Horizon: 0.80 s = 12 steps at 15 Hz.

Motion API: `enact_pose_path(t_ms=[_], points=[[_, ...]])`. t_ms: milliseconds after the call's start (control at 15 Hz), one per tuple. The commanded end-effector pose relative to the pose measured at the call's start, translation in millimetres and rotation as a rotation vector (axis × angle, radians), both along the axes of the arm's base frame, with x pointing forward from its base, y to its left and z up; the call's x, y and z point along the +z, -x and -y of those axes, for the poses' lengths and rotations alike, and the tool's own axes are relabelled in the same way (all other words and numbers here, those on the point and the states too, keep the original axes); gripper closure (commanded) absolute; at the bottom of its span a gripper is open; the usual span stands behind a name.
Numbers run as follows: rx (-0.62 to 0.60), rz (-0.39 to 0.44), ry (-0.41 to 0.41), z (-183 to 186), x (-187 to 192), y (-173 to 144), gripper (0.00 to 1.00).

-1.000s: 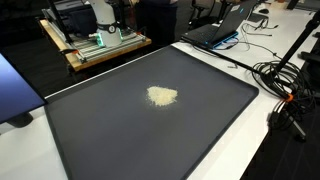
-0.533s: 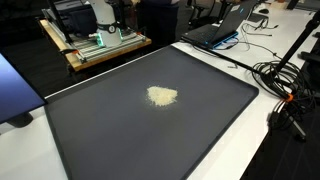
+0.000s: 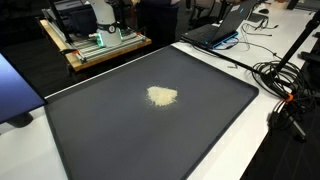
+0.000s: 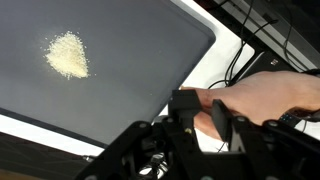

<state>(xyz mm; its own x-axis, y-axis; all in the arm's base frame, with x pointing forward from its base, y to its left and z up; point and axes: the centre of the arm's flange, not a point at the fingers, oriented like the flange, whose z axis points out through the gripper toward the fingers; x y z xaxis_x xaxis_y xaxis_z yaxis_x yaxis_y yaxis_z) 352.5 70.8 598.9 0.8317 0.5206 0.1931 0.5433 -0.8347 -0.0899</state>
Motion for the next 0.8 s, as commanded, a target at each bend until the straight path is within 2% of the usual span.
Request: enact_pose_path(t_ms=[0, 133, 467, 733], points=[[0.014, -0.021, -0.02, 1, 2, -3, 0.91], [0.013, -0.021, -0.018, 1, 2, -4, 1.0], [0.007, -0.028, 0.006, -1, 2, -6, 0.97], [-0.022, -0.041, 0.067, -13, 13, -2, 0.97]])
